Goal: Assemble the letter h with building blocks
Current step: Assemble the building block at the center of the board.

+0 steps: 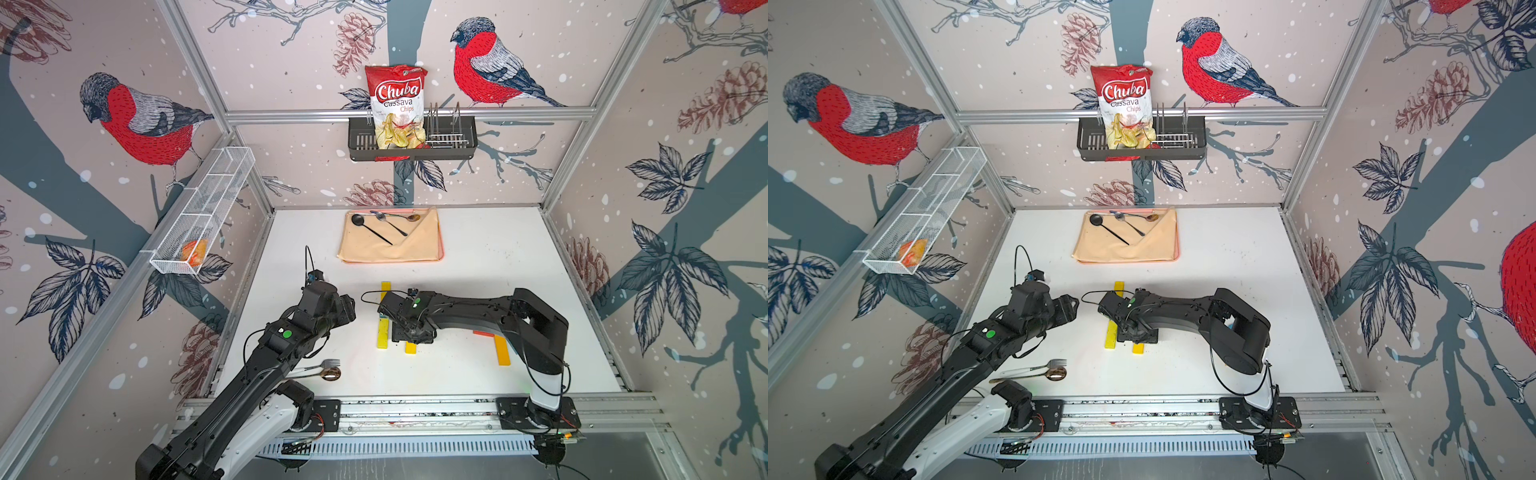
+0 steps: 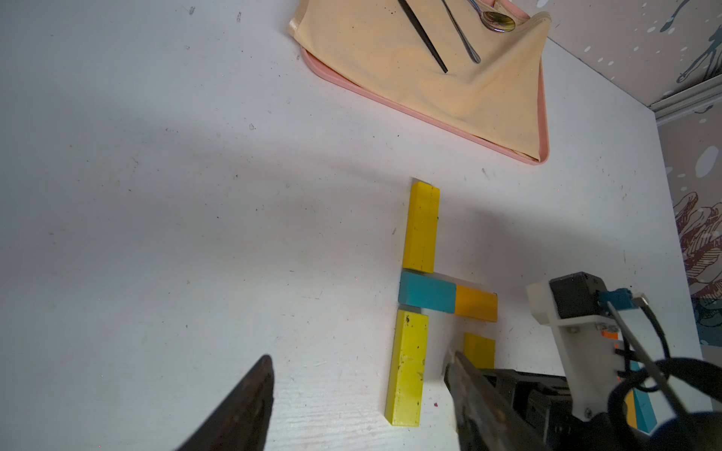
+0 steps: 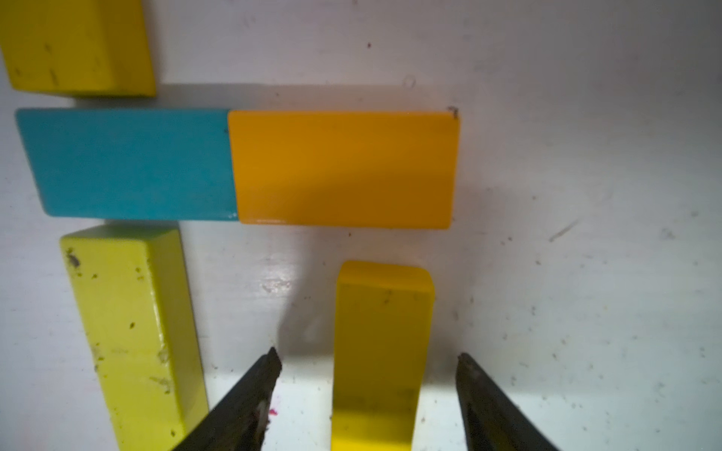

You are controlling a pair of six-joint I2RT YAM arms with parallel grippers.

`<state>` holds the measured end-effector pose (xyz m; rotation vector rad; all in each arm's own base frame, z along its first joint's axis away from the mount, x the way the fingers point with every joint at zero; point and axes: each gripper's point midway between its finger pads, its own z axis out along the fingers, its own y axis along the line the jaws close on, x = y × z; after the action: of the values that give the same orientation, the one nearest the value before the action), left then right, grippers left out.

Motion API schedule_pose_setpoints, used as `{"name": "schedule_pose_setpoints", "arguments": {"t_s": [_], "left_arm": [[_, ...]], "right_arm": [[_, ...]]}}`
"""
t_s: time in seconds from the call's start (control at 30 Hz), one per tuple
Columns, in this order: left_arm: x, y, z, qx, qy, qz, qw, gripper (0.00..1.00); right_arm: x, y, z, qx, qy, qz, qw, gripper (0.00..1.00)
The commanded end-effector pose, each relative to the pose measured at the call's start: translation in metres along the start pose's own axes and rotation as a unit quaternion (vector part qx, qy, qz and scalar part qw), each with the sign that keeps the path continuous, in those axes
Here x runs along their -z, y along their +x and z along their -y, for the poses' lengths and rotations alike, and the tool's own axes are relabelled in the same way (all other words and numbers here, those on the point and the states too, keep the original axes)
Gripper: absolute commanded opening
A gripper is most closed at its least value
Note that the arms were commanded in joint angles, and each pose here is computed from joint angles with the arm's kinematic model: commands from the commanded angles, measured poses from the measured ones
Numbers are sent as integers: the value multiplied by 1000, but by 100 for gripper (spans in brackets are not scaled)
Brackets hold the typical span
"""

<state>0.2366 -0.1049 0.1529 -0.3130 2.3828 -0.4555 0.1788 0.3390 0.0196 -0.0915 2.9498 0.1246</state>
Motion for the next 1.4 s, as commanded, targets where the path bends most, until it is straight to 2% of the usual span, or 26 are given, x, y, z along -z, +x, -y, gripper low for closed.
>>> {"name": "schedule_pose_setpoints", "arguments": {"t_s": [0.0,0.2,0.37,1.37], "left_arm": [[1,-4,2,3,6,9,1000,70],[0,-4,2,1,5,8,1000,69],[0,-4,2,0,4,9,1000,69],[0,-6,2,-1,4,10,1000,68]], "right_arm": [[2,3,3,0,4,-4,1000,65],[-1,1,12,-4,24,-5,1000,45],[-2,-2,17,-8,26,-5,1000,38],[-9,-11,11,-4,12,-10,1000,36]]}}
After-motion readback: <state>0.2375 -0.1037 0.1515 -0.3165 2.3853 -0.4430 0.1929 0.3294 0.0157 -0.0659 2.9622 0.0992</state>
